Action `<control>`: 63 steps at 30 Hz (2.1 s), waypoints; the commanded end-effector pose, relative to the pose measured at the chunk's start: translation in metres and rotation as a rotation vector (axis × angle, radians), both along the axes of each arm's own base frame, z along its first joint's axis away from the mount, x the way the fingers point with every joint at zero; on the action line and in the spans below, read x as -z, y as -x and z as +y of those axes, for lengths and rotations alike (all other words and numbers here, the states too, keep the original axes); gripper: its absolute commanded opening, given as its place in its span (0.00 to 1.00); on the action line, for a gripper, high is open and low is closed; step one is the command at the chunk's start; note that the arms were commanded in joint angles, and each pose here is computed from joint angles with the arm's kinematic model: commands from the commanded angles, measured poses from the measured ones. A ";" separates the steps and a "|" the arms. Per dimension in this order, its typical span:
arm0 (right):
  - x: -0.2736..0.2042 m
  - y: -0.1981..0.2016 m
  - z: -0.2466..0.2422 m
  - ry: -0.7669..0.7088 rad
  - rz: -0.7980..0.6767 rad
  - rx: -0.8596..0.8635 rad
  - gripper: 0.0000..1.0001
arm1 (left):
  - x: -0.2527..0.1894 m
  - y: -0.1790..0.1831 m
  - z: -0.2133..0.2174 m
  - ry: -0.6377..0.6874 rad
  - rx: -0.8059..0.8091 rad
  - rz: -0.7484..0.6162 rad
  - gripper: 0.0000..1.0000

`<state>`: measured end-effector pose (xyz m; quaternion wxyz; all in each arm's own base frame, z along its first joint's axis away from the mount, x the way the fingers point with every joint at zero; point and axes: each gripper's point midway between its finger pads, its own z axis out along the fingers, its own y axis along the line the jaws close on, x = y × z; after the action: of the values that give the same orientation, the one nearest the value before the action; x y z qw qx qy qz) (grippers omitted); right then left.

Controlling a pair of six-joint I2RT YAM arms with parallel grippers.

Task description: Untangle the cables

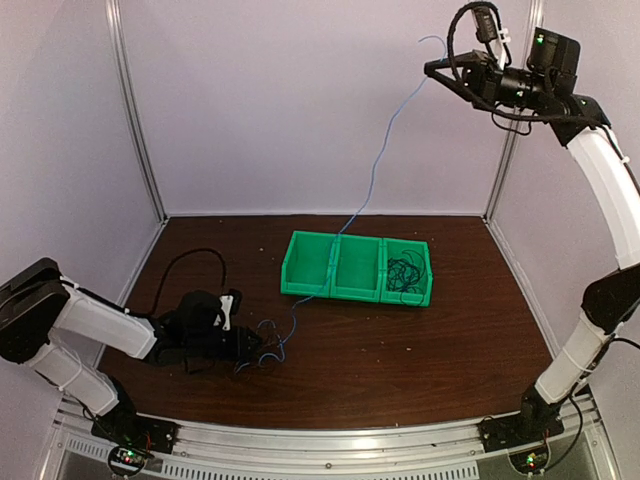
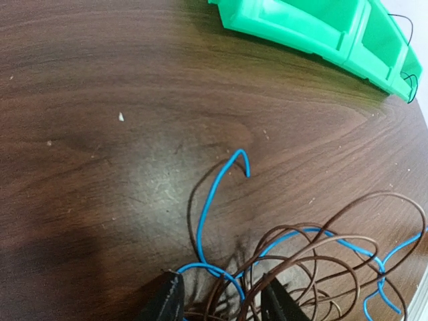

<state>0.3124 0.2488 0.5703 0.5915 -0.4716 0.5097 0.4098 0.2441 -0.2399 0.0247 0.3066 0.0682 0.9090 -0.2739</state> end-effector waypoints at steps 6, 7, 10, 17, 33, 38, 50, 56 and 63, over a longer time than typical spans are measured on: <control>-0.083 0.021 -0.074 -0.145 -0.147 0.045 0.00 | 0.034 0.017 0.053 -0.226 -0.121 0.098 0.44; -0.091 0.024 -0.083 -0.157 -0.172 0.060 0.00 | 0.034 0.018 0.059 -0.249 -0.137 0.102 0.47; -0.104 0.026 -0.115 -0.196 -0.208 0.113 0.00 | 0.038 0.019 0.074 -0.286 -0.193 0.128 0.53; -0.088 0.012 -0.133 -0.253 -0.125 0.126 0.00 | 0.030 0.013 0.064 -0.248 -0.162 0.106 0.54; 0.039 -0.073 -0.104 -0.107 0.095 0.262 0.00 | -0.032 -0.013 0.051 -0.241 -0.133 -0.053 0.77; 0.071 -0.088 -0.068 -0.043 0.145 0.246 0.00 | -0.051 -0.023 0.052 -0.254 -0.156 -0.099 0.82; 0.080 -0.109 -0.033 -0.002 0.130 0.252 0.00 | -0.057 -0.026 0.065 -0.290 -0.202 -0.129 0.83; 0.069 -0.105 -0.015 0.002 0.106 0.236 0.00 | -0.058 -0.026 0.064 -0.293 -0.198 -0.140 0.83; 0.084 -0.103 0.004 0.046 0.099 0.232 0.00 | -0.058 -0.026 0.067 -0.294 -0.200 -0.149 0.83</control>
<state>0.4095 0.2460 0.4965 0.5998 -0.3994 0.5884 0.3667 0.2653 -0.1749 0.0738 0.3651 0.0415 0.9245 -0.1012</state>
